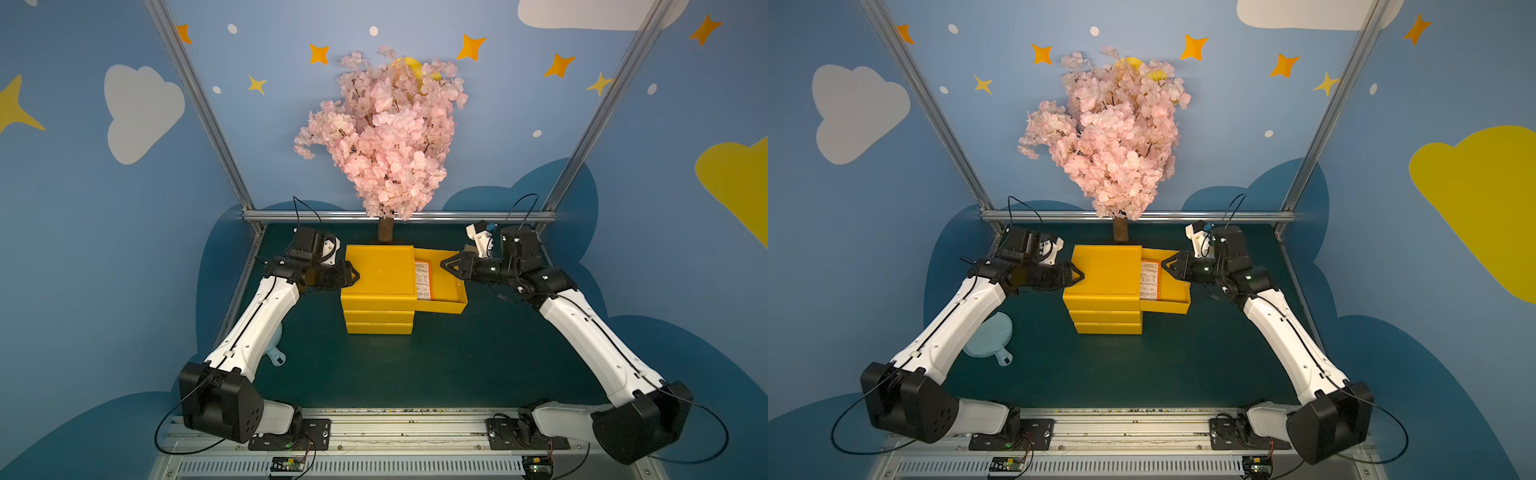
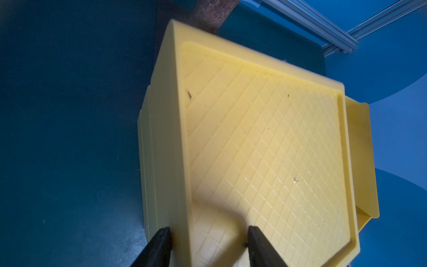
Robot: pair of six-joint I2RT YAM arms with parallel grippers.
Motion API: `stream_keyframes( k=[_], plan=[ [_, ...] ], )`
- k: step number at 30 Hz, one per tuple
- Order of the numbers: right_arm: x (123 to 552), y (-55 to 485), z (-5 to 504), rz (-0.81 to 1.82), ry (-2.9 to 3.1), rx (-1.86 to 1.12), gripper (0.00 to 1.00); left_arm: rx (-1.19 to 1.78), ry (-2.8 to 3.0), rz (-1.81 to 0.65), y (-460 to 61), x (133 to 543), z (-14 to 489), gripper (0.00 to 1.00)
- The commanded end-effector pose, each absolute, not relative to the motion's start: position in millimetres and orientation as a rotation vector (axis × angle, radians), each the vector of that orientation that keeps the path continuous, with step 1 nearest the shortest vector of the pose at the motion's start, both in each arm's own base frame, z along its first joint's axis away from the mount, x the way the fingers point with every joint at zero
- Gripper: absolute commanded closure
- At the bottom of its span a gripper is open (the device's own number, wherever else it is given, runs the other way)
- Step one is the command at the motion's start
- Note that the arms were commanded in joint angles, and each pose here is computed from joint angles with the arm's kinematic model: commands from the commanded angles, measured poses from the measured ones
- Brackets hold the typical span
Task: Take the seed bags out of the drawer
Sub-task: Adjust the seed packet in the drawer.
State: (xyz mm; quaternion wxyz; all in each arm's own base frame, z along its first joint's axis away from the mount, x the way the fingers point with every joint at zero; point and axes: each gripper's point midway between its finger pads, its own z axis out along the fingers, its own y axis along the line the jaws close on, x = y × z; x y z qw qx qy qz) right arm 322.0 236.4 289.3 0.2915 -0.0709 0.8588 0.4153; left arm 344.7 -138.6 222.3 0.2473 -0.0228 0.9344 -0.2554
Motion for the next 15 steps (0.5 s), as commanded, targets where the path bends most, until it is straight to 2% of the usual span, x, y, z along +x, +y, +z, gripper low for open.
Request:
stream_keyframes(
  k=[1,8,15],
  plan=[
    [338,242,259,0.996,2.395,-0.152,0.62,-0.071,2.66,-0.624,-131,331,194,0.45],
    [367,253,211,0.86,2.567,-0.069,0.6,-0.056,2.671,-0.652,-136,336,189,0.45],
    [382,259,190,0.786,2.648,-0.025,0.55,-0.039,2.672,-0.662,-138,338,186,0.45]
  ],
)
